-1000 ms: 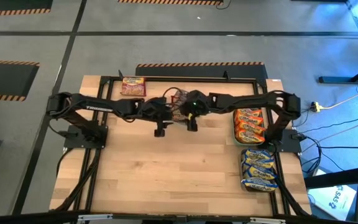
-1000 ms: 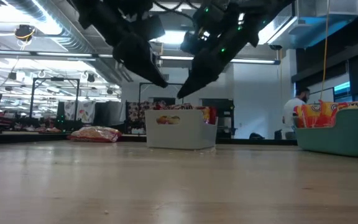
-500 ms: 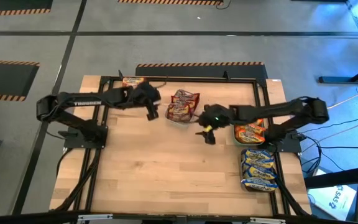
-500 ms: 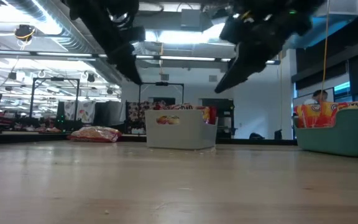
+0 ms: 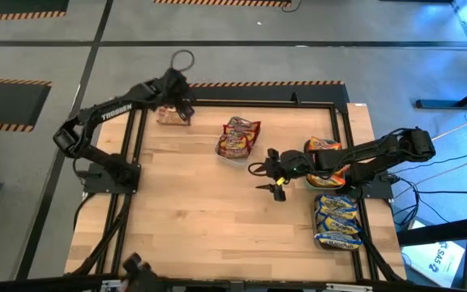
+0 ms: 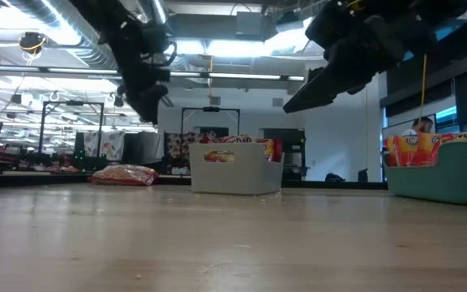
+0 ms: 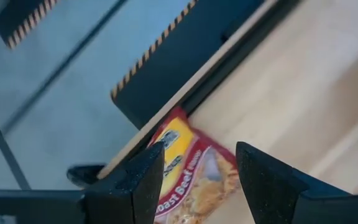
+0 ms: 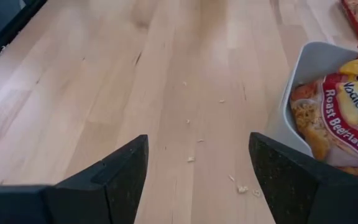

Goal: Sort Maruchan noodles
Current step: Put the red noodle pack into the white bin

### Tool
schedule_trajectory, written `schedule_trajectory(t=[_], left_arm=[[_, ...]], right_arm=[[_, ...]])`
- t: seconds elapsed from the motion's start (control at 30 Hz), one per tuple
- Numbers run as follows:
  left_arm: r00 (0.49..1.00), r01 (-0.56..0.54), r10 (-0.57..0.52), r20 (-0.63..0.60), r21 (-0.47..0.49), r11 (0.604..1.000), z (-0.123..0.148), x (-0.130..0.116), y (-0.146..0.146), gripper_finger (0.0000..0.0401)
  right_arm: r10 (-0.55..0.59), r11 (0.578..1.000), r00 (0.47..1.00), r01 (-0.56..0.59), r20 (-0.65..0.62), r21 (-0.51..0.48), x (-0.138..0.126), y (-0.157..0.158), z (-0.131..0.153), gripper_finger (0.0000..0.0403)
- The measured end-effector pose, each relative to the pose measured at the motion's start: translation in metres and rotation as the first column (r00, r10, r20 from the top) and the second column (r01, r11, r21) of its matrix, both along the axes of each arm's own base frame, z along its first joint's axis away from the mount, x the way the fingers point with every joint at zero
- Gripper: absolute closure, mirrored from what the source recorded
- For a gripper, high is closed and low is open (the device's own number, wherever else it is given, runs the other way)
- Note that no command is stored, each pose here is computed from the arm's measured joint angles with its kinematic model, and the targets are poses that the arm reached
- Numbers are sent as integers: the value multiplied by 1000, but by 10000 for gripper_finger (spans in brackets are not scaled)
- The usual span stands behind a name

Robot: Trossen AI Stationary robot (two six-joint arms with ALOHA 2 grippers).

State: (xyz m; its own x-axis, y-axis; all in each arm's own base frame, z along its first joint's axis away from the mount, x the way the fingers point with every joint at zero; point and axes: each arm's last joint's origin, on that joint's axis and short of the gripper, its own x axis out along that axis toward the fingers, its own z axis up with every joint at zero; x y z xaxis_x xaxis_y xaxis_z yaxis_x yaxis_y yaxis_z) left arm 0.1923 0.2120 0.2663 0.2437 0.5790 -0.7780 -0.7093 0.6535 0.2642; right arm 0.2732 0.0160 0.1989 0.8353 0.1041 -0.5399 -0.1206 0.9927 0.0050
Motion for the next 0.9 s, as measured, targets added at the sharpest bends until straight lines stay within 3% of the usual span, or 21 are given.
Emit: schedule_trajectory(t=[0.13, 0.43, 0.6, 0.9], left_arm=[[994, -100, 103, 33, -81, 992, -13, -17, 27, 208], [976, -215, 200, -87, -230, 949, -68, -26, 61, 208], [973, -215, 178, -148, -296, 931, -88, -22, 61, 208], [980, -158, 100, -174, -363, 918, -92, -7, 44, 210]], right_arm=[[0, 1000, 1000, 0, 8, 0, 0, 0, 1, 136], [0, 1000, 1000, 0, 18, 1, 1, 0, 1, 136], [0, 1000, 1000, 0, 18, 1, 1, 0, 1, 136], [0, 1000, 999, 0, 38, 1, 2, 0, 3, 136]])
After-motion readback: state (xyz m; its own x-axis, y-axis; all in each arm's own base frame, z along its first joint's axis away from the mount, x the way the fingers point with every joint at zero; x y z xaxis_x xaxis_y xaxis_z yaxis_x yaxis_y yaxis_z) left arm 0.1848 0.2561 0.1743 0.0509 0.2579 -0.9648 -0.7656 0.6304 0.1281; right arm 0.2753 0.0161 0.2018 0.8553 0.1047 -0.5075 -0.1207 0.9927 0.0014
